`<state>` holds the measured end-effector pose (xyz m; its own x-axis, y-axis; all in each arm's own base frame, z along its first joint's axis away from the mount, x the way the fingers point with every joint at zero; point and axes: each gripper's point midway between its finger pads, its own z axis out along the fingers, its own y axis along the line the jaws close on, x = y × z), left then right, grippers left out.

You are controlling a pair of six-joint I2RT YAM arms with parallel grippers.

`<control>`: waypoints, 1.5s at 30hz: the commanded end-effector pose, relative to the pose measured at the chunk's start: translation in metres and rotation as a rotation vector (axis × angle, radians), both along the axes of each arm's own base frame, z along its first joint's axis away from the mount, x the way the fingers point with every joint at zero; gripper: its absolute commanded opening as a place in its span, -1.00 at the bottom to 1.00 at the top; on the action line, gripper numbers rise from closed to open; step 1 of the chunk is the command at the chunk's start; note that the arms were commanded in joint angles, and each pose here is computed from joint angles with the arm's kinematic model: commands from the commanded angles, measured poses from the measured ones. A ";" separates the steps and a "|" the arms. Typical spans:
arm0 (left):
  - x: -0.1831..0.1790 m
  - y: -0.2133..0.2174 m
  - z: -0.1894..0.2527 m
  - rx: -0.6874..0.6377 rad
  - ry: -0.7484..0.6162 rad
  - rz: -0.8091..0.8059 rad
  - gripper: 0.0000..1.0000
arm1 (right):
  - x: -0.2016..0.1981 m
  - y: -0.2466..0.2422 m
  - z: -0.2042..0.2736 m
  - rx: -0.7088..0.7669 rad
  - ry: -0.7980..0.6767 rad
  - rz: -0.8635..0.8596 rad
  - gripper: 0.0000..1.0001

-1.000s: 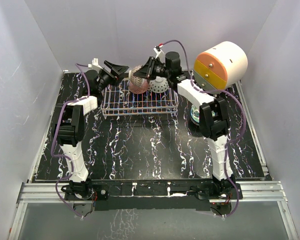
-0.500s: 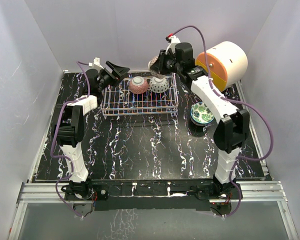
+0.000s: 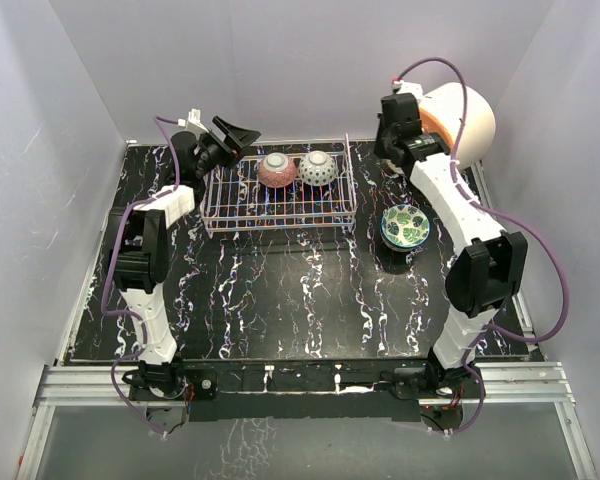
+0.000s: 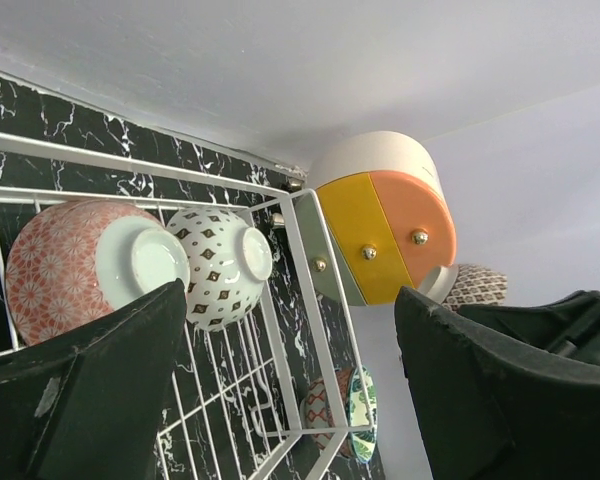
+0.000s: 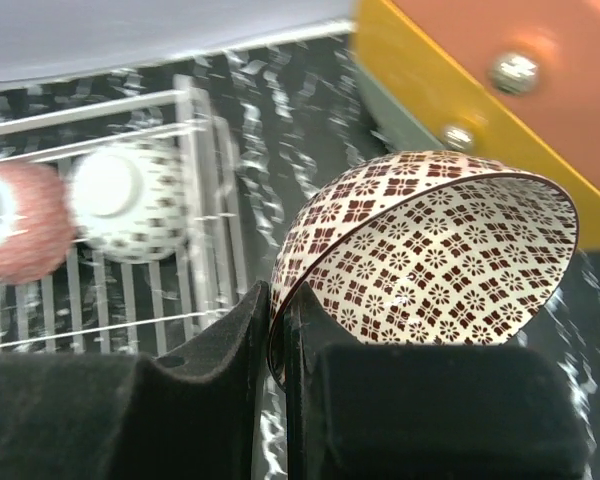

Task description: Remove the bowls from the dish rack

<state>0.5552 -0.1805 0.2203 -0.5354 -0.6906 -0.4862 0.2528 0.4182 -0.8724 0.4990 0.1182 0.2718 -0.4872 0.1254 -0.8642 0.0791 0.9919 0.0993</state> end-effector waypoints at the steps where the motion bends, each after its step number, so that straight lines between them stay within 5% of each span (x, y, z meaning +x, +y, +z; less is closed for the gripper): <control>1: 0.006 -0.003 0.020 -0.017 -0.043 -0.030 0.66 | -0.006 -0.066 0.006 0.010 0.024 -0.228 -0.85; 20: 0.014 -0.003 0.015 -0.022 -0.031 -0.024 0.63 | -0.062 -0.043 -0.035 0.205 0.185 -0.154 -0.84; 45: 0.013 -0.003 -0.005 -0.024 0.004 -0.021 0.57 | -0.104 -0.052 -0.143 -0.096 0.556 -0.288 -0.85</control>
<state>0.5686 -0.1848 0.2033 -0.5662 -0.6939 -0.4449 0.2200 0.3929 -0.8929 0.3908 0.0686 0.1308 -0.8298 0.2800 -0.4828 0.3513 0.9342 -0.0620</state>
